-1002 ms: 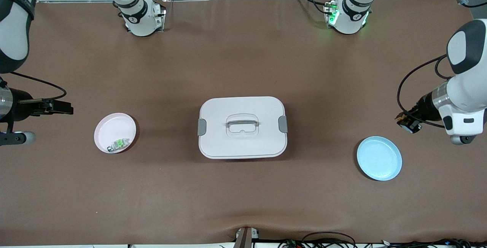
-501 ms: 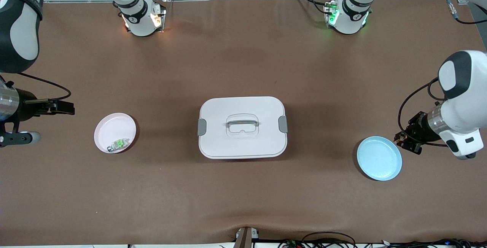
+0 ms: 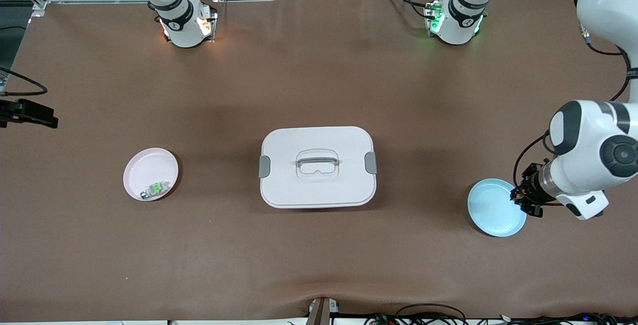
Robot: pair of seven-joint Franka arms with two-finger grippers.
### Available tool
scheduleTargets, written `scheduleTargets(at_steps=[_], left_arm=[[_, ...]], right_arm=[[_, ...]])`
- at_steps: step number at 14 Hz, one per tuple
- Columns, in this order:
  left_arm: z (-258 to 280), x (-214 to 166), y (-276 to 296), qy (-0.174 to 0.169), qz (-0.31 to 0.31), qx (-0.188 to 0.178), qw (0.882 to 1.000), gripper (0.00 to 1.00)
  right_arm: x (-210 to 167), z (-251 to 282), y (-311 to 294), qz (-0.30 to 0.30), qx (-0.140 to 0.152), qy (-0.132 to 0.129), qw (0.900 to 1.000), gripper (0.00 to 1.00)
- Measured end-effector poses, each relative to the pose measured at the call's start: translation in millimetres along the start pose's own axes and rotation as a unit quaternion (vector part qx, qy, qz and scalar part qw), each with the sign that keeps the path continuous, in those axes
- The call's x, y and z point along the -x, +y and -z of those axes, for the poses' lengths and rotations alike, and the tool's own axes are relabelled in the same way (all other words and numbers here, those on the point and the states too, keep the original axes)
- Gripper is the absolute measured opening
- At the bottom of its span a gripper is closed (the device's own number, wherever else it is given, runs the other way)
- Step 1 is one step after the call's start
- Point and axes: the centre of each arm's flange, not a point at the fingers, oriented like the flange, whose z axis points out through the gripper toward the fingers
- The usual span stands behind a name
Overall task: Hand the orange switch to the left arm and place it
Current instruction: 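Lower the switch with the left gripper onto the light-blue plate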
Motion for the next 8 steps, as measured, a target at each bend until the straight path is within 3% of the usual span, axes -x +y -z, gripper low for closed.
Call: scheduleTargets(at_steps=[8], left_arm=[[-59.8, -0.9, 6.6, -0.011, 0.047, 0.014, 0.999, 0.35]], right_arm=[[-3.0, 5.7, -9.5, 0.01, -0.008, 0.021, 1.0, 1.0]])
